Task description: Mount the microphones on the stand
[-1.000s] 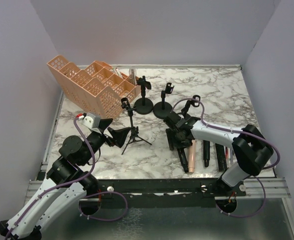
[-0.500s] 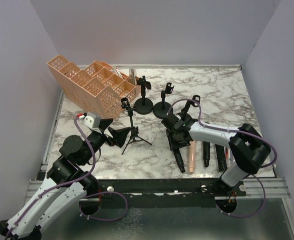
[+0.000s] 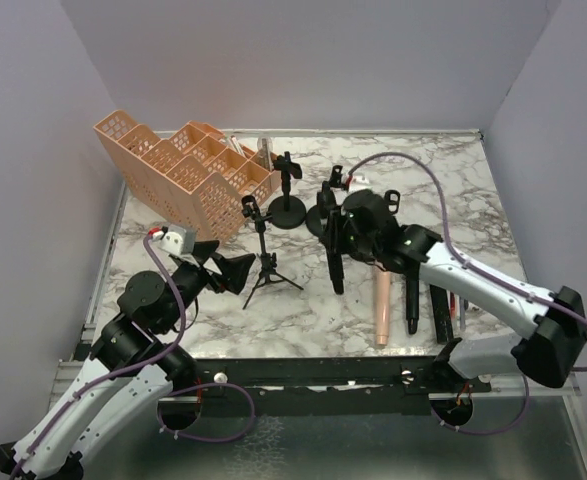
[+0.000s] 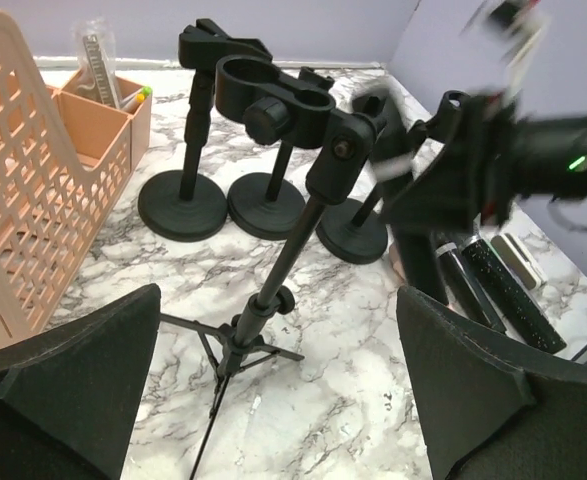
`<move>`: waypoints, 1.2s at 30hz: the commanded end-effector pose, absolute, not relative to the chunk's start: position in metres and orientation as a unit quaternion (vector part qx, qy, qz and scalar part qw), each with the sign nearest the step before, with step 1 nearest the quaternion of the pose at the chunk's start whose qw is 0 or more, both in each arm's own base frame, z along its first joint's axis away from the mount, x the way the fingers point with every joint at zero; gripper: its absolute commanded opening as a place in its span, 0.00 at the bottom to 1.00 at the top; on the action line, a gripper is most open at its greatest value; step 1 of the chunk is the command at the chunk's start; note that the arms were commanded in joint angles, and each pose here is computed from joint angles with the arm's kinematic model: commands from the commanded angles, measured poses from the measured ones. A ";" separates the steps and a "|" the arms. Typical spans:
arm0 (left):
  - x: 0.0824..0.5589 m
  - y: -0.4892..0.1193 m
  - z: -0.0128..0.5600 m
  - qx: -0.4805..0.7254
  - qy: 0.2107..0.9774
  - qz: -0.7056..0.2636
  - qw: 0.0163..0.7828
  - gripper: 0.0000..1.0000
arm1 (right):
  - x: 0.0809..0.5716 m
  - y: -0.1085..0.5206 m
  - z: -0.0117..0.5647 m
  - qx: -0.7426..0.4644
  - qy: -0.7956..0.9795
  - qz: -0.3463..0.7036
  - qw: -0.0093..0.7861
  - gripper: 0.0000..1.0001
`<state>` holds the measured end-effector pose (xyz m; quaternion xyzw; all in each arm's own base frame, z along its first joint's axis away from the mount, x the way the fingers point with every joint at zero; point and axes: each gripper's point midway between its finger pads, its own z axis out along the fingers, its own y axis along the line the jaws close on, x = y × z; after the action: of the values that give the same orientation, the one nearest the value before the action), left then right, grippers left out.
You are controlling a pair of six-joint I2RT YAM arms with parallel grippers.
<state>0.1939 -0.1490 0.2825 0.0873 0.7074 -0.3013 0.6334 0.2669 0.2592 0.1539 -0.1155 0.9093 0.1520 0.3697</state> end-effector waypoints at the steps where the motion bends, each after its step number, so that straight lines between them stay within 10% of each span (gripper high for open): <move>1: 0.193 -0.143 0.268 0.058 0.721 -0.300 0.622 0.99 | 0.301 0.286 0.292 -0.116 0.787 0.247 0.553 0.00; 13: 0.198 -0.170 0.274 0.055 0.684 -0.370 0.626 0.93 | 0.299 0.355 0.513 -0.212 0.547 0.406 0.701 0.00; 36: 0.230 -0.184 0.272 0.041 0.640 -0.368 0.673 0.64 | 0.303 0.443 0.476 -0.320 0.514 0.493 0.625 0.00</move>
<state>0.2252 -0.1857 0.2594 0.0471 0.6620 -0.3704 0.6499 0.3176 0.4388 0.4525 -0.2990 0.5518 0.4745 0.6171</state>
